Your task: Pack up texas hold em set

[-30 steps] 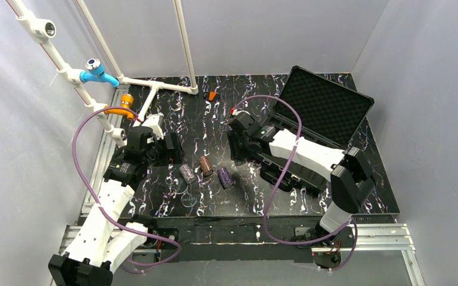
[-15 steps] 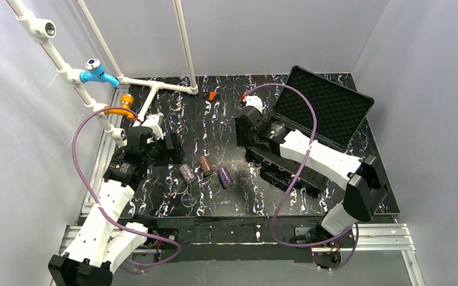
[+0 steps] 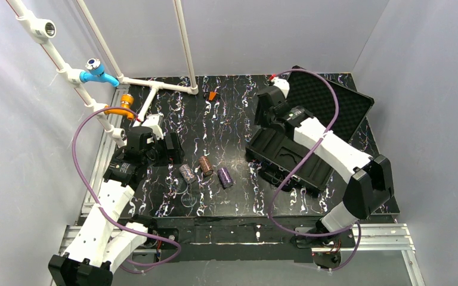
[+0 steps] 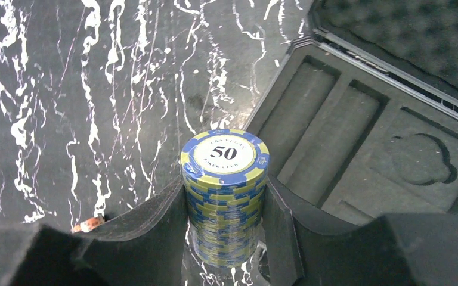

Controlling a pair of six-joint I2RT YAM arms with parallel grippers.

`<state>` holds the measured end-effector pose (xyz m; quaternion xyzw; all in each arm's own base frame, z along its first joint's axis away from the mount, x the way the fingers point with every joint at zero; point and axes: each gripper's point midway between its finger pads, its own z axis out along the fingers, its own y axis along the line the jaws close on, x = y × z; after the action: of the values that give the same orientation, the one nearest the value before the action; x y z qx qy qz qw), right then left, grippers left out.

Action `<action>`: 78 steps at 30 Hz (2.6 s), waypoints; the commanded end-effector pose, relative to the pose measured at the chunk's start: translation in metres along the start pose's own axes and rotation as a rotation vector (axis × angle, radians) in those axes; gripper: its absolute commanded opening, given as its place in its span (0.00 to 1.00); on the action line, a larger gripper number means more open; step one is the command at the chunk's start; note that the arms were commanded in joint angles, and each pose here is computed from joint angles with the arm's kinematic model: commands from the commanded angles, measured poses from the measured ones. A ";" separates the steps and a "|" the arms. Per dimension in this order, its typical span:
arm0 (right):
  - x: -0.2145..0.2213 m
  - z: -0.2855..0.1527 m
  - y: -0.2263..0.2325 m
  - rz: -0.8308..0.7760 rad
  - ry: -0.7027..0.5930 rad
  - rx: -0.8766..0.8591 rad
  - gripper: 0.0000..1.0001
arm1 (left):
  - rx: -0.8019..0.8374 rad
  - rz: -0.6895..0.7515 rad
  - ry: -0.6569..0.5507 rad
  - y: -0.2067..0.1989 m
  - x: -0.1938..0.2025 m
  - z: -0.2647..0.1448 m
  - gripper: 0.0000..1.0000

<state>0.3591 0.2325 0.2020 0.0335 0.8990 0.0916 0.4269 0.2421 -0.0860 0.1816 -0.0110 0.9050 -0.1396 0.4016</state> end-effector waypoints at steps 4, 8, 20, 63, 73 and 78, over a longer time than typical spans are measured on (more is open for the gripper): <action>-0.049 0.008 -0.004 0.197 -0.054 -0.082 0.01 | -0.004 0.014 0.007 0.001 0.004 -0.001 0.95; -0.047 0.021 -0.016 0.239 -0.015 -0.072 0.01 | -0.008 0.017 0.016 0.002 0.006 0.001 0.95; -0.033 0.056 -0.031 0.276 0.060 -0.076 0.01 | -0.051 -0.008 0.076 0.010 0.025 -0.020 0.96; 0.054 0.135 -0.070 0.356 0.324 0.038 0.01 | -0.090 0.005 0.103 0.019 0.036 -0.024 0.97; 0.020 0.105 -0.067 0.390 0.246 0.035 0.01 | -0.078 0.007 0.055 0.018 0.031 -0.031 0.97; 0.023 0.106 -0.075 0.418 0.257 0.097 0.02 | -0.080 0.008 0.036 0.019 0.030 -0.034 0.97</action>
<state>0.4263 0.1864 0.0739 0.2028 0.9323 0.1497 0.2593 0.2020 -0.0657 0.1773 -0.0252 0.9182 -0.1065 0.3808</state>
